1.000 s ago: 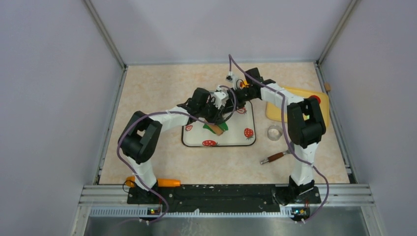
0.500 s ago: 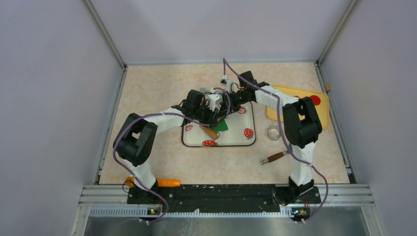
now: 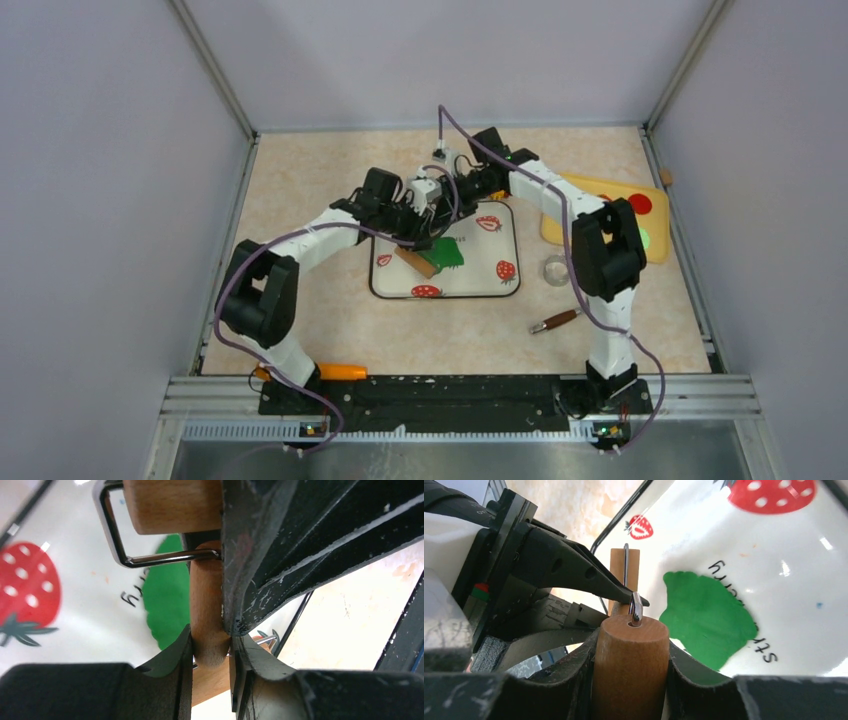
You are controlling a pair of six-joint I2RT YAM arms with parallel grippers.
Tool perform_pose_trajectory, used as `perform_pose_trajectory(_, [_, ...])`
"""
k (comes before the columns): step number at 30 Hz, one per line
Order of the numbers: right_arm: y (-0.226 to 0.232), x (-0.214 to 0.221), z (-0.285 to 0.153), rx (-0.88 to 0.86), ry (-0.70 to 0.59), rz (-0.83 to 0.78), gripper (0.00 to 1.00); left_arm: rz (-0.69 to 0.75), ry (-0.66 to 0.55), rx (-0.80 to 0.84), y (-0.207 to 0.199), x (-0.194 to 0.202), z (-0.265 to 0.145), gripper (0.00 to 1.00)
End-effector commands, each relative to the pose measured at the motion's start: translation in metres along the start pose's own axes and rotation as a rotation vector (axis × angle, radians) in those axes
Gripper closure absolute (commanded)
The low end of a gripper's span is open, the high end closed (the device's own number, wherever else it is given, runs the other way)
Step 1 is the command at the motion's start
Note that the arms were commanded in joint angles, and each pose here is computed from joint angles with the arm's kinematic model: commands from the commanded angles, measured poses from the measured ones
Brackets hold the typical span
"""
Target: Roll out the dumpling wrappers from the dough
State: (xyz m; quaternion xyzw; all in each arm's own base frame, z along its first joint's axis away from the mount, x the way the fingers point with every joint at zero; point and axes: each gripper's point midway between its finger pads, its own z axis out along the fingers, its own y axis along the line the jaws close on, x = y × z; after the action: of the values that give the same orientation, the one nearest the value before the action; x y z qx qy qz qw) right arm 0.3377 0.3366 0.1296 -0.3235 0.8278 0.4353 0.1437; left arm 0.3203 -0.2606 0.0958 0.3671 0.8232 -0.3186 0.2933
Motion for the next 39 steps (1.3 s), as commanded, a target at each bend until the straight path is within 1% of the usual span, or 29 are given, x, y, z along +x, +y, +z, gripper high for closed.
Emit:
perform_pose_trajectory(1, [-0.005, -0.012, -0.034, 0.096, -0.026, -0.064, 1.00, 0.106, -0.150, 0.021, -0.002, -0.077, -0.012, 1.00])
perform_pose_trajectory(5, [-0.027, -0.001, -0.033, 0.145, 0.000, -0.052, 1.00, 0.073, -0.143, 0.002, 0.015, -0.078, 0.009, 1.00])
perform_pose_trajectory(7, [-0.039, 0.009, -0.027, 0.160, 0.018, -0.041, 1.00, 0.052, -0.129, -0.006, 0.022, -0.072, 0.018, 1.00])
perform_pose_trajectory(12, [-0.066, 0.032, -0.008, 0.192, 0.058, -0.006, 1.00, -0.039, -0.050, -0.029, 0.036, -0.033, 0.034, 1.00])
perform_pose_trajectory(15, [-0.077, 0.047, 0.004, 0.205, 0.090, 0.001, 1.00, -0.071, -0.004, -0.052, 0.037, -0.005, 0.032, 1.00])
perform_pose_trajectory(19, [-0.080, 0.061, 0.018, 0.203, 0.117, -0.010, 1.00, -0.194, 0.045, -0.055, 0.038, 0.030, 0.024, 1.00])
perform_pose_trajectory(22, [-0.078, 0.068, 0.027, 0.194, 0.124, -0.009, 1.00, -0.194, 0.054, -0.068, 0.036, 0.040, 0.017, 1.00])
perform_pose_trajectory(25, [-0.066, 0.061, 0.031, 0.157, 0.111, 0.002, 1.00, -0.177, 0.032, -0.058, 0.030, 0.025, 0.005, 1.00])
perform_pose_trajectory(27, [-0.054, 0.040, 0.025, 0.139, 0.073, -0.009, 1.00, -0.117, -0.010, -0.040, 0.023, 0.003, -0.007, 1.00])
perform_pose_trajectory(31, [-0.034, -0.001, -0.003, 0.150, -0.021, -0.063, 1.00, 0.039, -0.108, -0.041, 0.018, -0.045, -0.023, 1.00])
perform_pose_trajectory(33, [-0.034, -0.012, -0.016, 0.168, -0.049, -0.053, 1.00, 0.104, -0.128, -0.024, 0.018, -0.060, -0.020, 1.00])
perform_pose_trajectory(35, [-0.037, -0.017, -0.025, 0.189, -0.065, -0.046, 1.00, 0.137, -0.134, 0.002, 0.019, -0.071, -0.012, 1.00])
perform_pose_trajectory(39, [-0.054, -0.012, -0.036, 0.241, -0.060, -0.036, 1.00, 0.087, -0.137, 0.039, 0.029, -0.091, 0.009, 1.00])
